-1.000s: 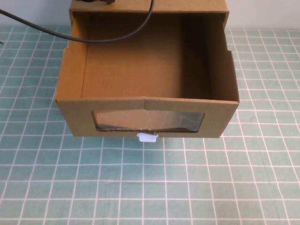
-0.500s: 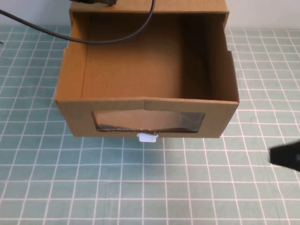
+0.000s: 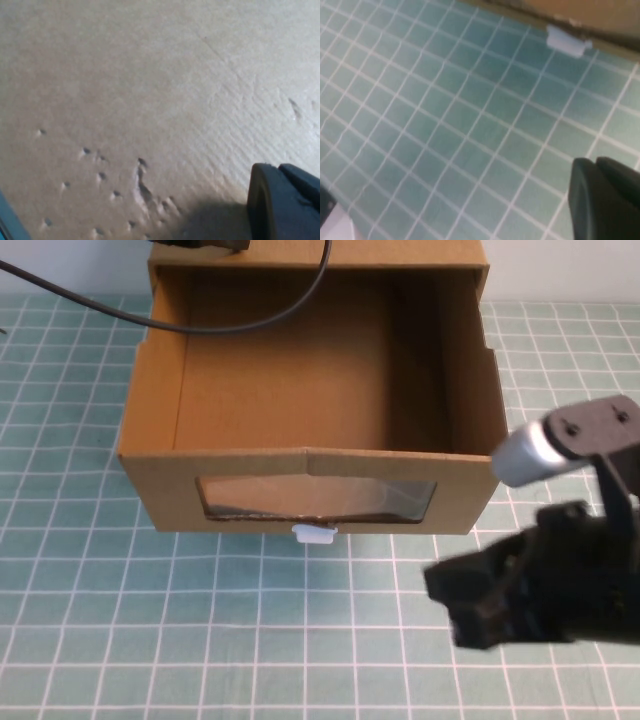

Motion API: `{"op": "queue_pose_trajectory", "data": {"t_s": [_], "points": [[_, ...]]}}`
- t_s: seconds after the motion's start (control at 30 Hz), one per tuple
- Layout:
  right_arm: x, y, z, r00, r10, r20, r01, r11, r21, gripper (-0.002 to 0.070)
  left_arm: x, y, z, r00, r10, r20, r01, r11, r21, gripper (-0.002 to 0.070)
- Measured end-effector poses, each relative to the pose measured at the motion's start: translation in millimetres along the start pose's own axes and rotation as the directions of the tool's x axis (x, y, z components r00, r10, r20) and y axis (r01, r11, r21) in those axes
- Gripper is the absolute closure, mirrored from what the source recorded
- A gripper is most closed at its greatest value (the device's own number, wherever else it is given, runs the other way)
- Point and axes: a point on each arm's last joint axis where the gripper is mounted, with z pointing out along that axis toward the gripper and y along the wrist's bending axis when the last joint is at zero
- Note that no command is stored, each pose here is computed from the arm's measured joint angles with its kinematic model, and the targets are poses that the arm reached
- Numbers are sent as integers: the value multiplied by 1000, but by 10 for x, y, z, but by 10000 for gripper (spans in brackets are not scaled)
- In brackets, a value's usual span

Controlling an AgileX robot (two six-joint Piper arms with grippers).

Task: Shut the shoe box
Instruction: Close the shoe box with your right arm

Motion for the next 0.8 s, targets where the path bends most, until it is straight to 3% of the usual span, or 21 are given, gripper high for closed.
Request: {"op": "queue_pose_trajectory", "data": {"t_s": [0.37, 0.63, 0.8], "points": [[-189, 17, 446, 991, -2, 132, 0, 1000, 12, 687, 1, -2, 0, 1000, -1, -1, 1, 1000, 2, 680], [-301, 29, 496, 971, 2, 240, 2, 1000, -15, 687, 3, -3, 0, 1000, -1, -3, 1, 1000, 3, 680], [-394, -115, 530, 963, 28, 270, -36, 999, 24, 687, 6, -5, 0, 1000, -1, -6, 1, 1000, 5, 680]]}}
